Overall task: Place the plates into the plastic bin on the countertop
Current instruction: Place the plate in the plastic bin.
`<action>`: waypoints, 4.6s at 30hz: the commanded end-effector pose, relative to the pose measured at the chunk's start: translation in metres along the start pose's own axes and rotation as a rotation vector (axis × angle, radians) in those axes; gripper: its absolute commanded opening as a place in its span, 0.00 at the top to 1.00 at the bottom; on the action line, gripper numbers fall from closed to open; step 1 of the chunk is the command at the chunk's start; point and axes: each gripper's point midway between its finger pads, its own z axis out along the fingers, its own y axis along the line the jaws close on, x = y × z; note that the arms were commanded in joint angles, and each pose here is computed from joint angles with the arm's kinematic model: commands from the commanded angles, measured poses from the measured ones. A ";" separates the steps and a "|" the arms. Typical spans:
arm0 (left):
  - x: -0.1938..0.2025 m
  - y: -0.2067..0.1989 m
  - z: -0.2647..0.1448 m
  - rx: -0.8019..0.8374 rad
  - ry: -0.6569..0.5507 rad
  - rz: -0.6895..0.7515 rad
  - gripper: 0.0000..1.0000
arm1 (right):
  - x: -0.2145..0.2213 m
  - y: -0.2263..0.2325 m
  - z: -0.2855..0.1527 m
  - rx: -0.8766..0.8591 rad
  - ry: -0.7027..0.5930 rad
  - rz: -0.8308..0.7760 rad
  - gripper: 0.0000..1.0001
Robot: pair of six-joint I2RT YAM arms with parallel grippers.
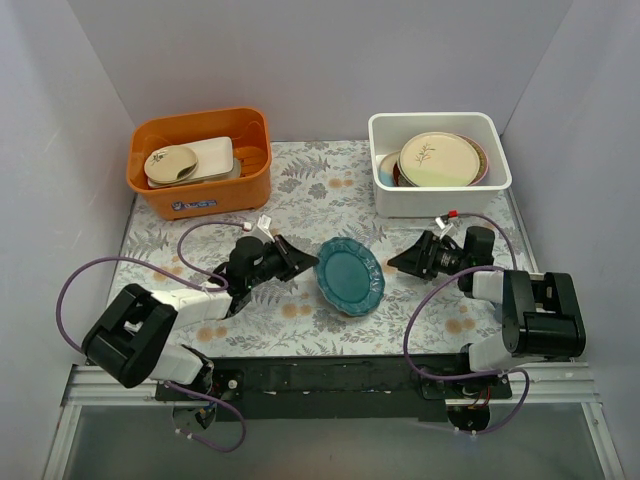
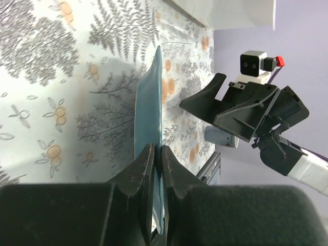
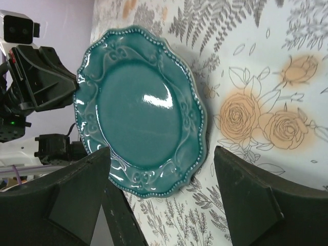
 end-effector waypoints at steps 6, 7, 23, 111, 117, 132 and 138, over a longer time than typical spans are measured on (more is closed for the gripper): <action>0.006 0.017 -0.003 -0.025 -0.012 -0.060 1.00 | 0.037 -0.011 0.011 0.000 0.082 0.009 0.18; 0.008 0.019 -0.002 -0.032 -0.009 -0.062 1.00 | 0.041 -0.013 0.011 0.004 0.087 0.017 0.19; 0.020 0.038 0.004 -0.058 0.030 -0.088 1.00 | 0.065 -0.023 0.024 0.014 0.140 0.075 0.24; -0.039 0.041 -0.051 -0.338 -0.253 0.246 0.02 | 0.002 0.057 0.029 -0.057 0.041 -0.139 0.99; -0.036 0.046 -0.053 -0.347 -0.240 0.254 0.02 | -0.033 0.071 0.034 -0.028 0.013 -0.191 0.99; -0.031 0.054 -0.055 -0.366 -0.219 0.265 0.02 | -0.156 0.101 0.026 -0.012 -0.136 -0.277 0.99; -0.023 0.058 -0.054 -0.360 -0.196 0.245 0.02 | -0.211 0.107 0.009 -0.016 -0.217 -0.271 0.99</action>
